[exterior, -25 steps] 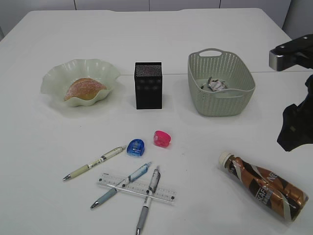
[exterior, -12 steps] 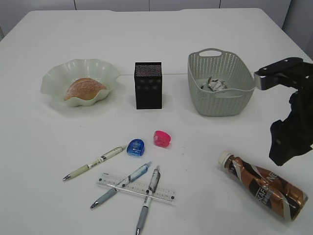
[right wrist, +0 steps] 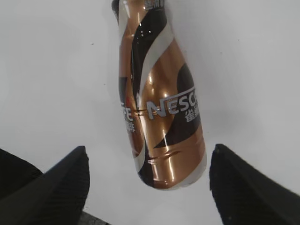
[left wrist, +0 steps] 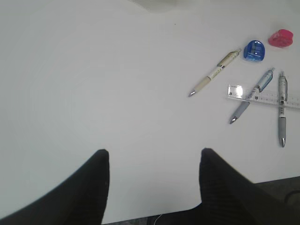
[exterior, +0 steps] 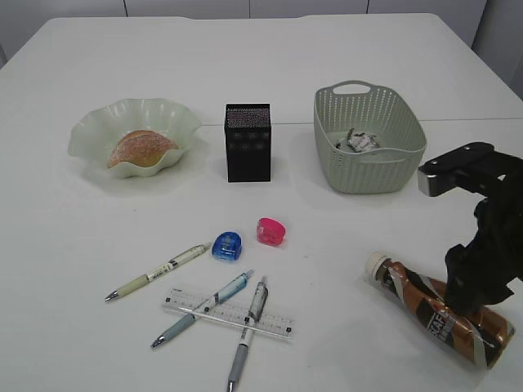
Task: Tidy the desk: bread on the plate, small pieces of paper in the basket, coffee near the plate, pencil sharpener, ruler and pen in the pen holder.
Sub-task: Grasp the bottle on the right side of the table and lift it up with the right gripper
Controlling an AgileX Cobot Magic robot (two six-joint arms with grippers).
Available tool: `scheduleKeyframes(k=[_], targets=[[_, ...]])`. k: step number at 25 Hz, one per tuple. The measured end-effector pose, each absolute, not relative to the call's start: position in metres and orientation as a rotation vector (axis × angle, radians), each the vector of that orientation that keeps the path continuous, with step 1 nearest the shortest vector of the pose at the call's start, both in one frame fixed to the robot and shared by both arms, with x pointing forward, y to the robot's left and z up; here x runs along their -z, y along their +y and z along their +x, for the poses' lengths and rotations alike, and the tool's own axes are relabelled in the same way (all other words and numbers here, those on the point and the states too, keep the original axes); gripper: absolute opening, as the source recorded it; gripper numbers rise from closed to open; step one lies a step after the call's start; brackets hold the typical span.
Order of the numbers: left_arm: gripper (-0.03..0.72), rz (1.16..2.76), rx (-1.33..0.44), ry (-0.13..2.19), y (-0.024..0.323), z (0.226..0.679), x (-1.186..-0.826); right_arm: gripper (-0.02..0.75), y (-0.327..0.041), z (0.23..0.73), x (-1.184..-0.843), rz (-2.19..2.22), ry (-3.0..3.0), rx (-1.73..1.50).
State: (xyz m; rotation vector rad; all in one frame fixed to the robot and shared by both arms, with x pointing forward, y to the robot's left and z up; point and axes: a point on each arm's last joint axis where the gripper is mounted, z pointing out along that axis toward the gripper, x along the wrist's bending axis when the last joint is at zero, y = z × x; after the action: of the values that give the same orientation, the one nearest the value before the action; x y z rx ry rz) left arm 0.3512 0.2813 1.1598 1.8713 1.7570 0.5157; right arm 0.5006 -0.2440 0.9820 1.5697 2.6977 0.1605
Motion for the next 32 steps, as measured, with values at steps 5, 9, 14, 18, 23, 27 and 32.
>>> scheduleKeyframes(k=[5,9,14,18,23,27,32], targets=[[0.442,1.871,-0.516,1.757,0.281,0.351,-1.160,0.587,-0.245,0.504,-0.977,1.491,2.681,-0.187],[0.442,1.871,-0.516,1.757,0.281,0.351,-1.160,0.587,-0.245,0.506,-0.971,1.483,2.693,-0.164],[0.442,1.871,-0.516,1.757,0.281,0.351,-1.160,0.587,-0.245,0.507,-0.963,1.494,2.712,-0.138],[0.442,1.871,-0.516,1.757,0.281,0.351,-1.160,0.587,-0.243,0.509,-0.956,1.492,2.737,-0.112],[0.442,1.871,-0.516,1.757,0.281,0.351,-1.160,0.587,-0.239,0.508,-0.952,1.457,2.762,-0.083],[0.442,1.871,-0.516,1.757,0.281,0.351,-1.160,0.587,-0.239,0.508,-0.945,1.450,2.784,-0.046],[0.442,1.871,-0.516,1.757,0.281,0.351,-1.160,0.587,-0.239,0.509,-0.940,1.448,2.800,-0.015]])
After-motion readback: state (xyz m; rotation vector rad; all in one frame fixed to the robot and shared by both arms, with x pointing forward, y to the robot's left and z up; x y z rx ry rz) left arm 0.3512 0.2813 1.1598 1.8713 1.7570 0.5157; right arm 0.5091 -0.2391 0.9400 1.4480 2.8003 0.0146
